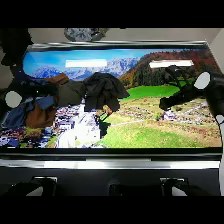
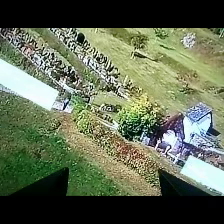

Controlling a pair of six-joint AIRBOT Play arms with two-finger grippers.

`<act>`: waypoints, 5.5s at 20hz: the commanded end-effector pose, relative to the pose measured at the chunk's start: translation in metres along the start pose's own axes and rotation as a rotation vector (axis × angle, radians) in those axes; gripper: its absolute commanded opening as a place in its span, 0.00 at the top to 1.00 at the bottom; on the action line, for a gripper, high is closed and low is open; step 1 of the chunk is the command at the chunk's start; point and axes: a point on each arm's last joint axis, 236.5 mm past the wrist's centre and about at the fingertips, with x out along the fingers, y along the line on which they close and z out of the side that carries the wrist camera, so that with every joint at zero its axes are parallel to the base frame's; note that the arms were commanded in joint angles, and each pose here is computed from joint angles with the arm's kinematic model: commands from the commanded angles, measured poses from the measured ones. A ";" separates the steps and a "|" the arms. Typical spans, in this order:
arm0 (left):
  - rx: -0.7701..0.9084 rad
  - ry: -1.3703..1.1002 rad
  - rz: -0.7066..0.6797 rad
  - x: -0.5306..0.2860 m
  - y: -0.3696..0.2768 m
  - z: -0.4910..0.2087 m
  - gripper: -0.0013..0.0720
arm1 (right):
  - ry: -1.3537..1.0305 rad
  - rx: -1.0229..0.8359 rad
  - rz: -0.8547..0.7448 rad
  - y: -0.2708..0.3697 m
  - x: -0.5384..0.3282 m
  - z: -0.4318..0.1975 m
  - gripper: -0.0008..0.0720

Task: Fold the shirts.

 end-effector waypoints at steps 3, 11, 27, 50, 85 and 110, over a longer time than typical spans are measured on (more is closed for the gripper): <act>-0.042 -0.296 -0.108 -0.012 -0.024 0.069 0.28 | -0.164 -0.023 -0.084 -0.019 -0.003 0.039 0.06; 0.005 -0.049 -0.089 0.042 -0.036 0.056 0.24 | -0.224 0.039 0.071 0.001 0.047 0.065 0.06; 0.109 0.941 -0.283 0.127 -0.060 -0.152 0.00 | -0.064 0.042 0.275 0.041 0.080 0.033 0.07; 0.109 0.768 -0.286 0.177 -0.072 -0.167 0.95 | -0.199 0.279 0.622 0.085 0.141 0.090 0.08; 0.242 0.578 -0.352 0.137 -0.091 -0.099 0.95 | -0.113 0.168 0.980 0.165 0.170 0.108 0.93; 0.153 -0.634 -0.303 -0.355 -0.093 0.181 0.95 | -0.857 -0.230 -0.556 0.012 -0.408 0.040 0.93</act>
